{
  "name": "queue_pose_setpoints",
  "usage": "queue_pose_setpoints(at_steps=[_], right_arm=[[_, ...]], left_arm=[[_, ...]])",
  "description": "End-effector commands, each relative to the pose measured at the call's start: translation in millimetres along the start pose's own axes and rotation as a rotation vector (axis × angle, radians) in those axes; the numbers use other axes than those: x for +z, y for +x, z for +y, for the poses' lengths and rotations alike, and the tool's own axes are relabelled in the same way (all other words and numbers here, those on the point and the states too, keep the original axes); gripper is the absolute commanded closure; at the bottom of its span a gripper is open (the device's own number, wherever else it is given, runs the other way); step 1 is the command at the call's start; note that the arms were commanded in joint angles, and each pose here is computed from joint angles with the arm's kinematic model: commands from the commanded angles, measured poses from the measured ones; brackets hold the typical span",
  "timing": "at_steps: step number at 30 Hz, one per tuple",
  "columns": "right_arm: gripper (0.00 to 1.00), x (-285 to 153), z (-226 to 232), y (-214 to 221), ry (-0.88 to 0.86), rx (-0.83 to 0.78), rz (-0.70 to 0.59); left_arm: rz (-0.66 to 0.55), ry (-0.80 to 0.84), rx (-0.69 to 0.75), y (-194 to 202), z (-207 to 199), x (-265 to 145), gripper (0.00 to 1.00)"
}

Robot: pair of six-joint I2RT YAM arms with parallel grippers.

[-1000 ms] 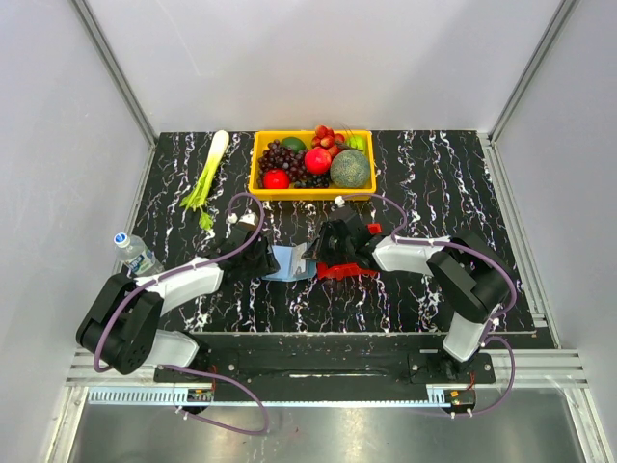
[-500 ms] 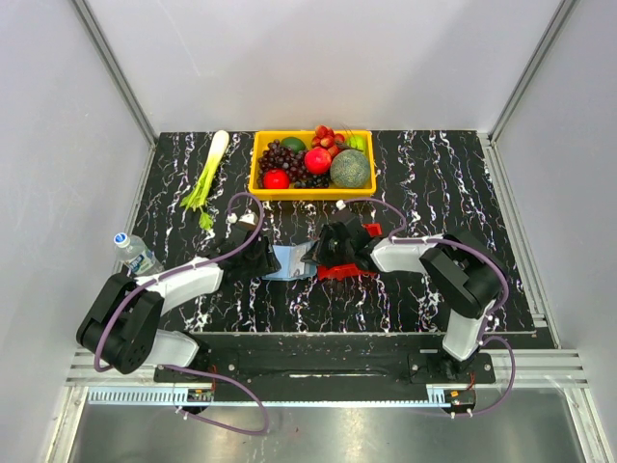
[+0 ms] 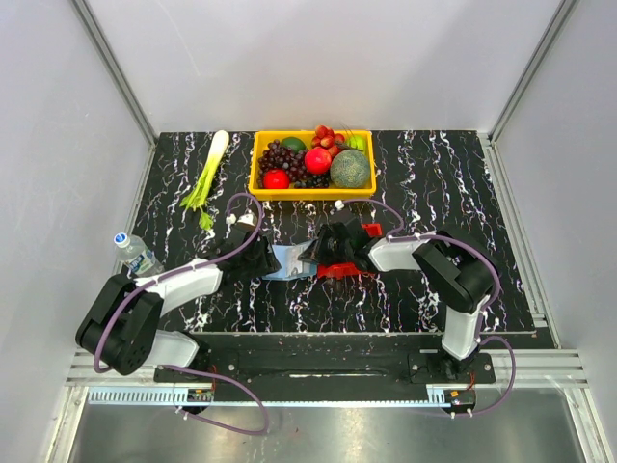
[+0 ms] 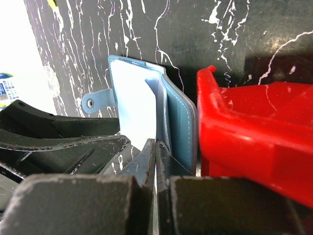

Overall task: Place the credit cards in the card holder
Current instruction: Insert the credit card into the card holder.

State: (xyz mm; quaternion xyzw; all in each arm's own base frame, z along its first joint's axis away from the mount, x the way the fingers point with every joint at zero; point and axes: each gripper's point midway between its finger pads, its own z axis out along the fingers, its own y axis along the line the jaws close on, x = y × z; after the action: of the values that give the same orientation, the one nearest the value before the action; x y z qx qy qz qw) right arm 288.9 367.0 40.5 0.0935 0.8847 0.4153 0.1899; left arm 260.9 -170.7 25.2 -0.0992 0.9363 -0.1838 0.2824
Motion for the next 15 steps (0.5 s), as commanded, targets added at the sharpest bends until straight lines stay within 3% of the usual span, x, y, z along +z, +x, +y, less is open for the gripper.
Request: queue_pose_setpoints(at_steps=[1, 15], right_arm=[[1.00, 7, 5, -2, -0.011, -0.016, 0.014], [1.00, 3, -2, -24, 0.053, -0.069, -0.101]], left_arm=[[0.039, -0.039, -0.006, 17, 16, 2, 0.48], [0.060, -0.040, 0.003, 20, 17, 5, 0.50]])
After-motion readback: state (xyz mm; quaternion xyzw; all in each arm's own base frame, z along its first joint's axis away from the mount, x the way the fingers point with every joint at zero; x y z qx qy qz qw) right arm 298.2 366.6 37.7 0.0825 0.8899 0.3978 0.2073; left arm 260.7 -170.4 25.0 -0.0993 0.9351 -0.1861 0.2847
